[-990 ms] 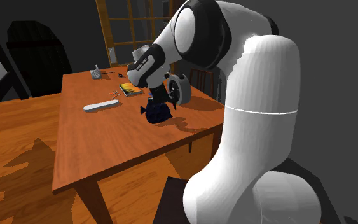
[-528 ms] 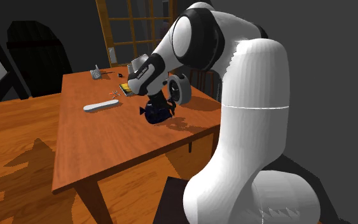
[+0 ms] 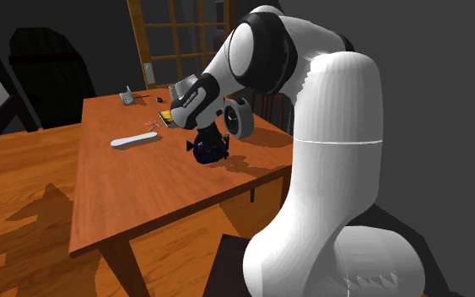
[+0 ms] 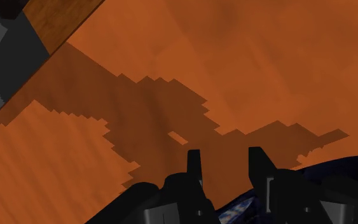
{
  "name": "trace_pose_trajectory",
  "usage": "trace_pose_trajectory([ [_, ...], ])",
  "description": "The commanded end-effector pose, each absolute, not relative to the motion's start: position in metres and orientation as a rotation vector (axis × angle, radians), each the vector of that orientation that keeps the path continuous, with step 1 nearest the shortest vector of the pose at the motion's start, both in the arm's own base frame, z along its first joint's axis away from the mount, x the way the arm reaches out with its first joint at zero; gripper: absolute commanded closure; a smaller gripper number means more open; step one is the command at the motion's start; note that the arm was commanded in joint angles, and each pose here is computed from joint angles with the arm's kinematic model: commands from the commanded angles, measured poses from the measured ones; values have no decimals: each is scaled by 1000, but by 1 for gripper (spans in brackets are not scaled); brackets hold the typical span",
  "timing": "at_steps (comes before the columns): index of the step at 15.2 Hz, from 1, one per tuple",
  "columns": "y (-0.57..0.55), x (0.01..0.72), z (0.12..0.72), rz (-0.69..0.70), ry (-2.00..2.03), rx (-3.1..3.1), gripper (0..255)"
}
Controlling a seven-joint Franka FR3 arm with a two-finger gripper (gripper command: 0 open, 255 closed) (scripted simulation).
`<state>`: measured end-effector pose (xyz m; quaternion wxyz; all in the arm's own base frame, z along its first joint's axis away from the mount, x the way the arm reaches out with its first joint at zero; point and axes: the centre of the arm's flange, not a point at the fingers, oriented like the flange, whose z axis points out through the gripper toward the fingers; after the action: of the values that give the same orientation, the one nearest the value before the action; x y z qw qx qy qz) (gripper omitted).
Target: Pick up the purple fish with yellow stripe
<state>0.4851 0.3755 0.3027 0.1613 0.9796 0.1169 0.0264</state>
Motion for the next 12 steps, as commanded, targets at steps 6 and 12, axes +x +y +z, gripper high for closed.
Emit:
trace_pose_trajectory([
  [6, 376, 485, 313, 74, 335, 2797, 255],
  [12, 376, 485, 345, 74, 335, 2797, 255],
])
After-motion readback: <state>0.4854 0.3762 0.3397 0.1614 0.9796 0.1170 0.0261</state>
